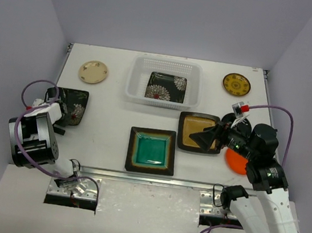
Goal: Place the plates into the plastic bin on the countertop
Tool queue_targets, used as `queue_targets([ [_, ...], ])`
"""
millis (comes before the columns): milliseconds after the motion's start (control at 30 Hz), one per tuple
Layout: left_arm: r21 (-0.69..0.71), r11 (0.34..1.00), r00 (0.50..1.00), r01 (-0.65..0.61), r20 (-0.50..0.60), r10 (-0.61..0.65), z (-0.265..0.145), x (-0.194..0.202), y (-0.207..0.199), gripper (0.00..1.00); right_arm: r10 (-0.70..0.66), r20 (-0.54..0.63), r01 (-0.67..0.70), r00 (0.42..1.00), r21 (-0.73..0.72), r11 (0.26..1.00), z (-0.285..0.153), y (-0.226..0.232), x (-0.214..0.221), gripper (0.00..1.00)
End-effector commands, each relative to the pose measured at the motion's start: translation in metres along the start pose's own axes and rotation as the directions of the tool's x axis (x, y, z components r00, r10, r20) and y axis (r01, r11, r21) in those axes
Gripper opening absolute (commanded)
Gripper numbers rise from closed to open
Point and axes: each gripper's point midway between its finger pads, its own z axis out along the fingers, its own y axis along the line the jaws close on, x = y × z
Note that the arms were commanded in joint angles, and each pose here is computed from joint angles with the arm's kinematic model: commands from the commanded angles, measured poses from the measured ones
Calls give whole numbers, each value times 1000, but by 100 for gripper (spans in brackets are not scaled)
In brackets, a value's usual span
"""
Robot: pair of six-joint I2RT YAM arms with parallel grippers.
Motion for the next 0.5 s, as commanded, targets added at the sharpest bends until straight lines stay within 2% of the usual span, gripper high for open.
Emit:
queue_targets([
  [0, -9, 999, 999, 45, -12, -45, 13, 6, 5, 81, -68, 60, 63, 996, 76, 995, -9, -4, -18, 99],
  [67, -36, 998, 998, 47, -35, -49, 17, 14, 12, 64, -81, 78, 73, 994, 105, 992, -12, -8, -20, 99],
  [167, -63, 997, 997, 51, -52, -55, 20, 22, 20, 56, -98, 100, 85, 990, 131, 988, -17, -9, -24, 99],
  [200, -66, 996, 997, 56, -56, -60, 20, 24, 23, 48, -104, 101, 90, 989, 135, 987, -19, -9, -24, 99],
  [267, -67, 996, 996, 60, -62, -65, 20, 28, 27, 38, -122, 106, 105, 987, 148, 983, -21, -8, -28, 99],
  [333, -62, 996, 996, 65, -65, -69, 19, 30, 29, 23, -129, 107, 111, 986, 161, 981, -23, -8, -30, 99],
  [367, -58, 995, 994, 78, -78, -83, 17, 34, 31, 7, -126, 100, 107, 987, 177, 978, -24, -11, -30, 99],
  [400, -67, 994, 992, 82, -89, -88, 16, 38, 36, 1, -123, 97, 104, 988, 184, 977, -25, -11, -31, 99],
  [467, -63, 993, 989, 104, -99, -110, 12, 41, 37, 0, -120, 94, 101, 988, 185, 978, -24, -12, -31, 99],
])
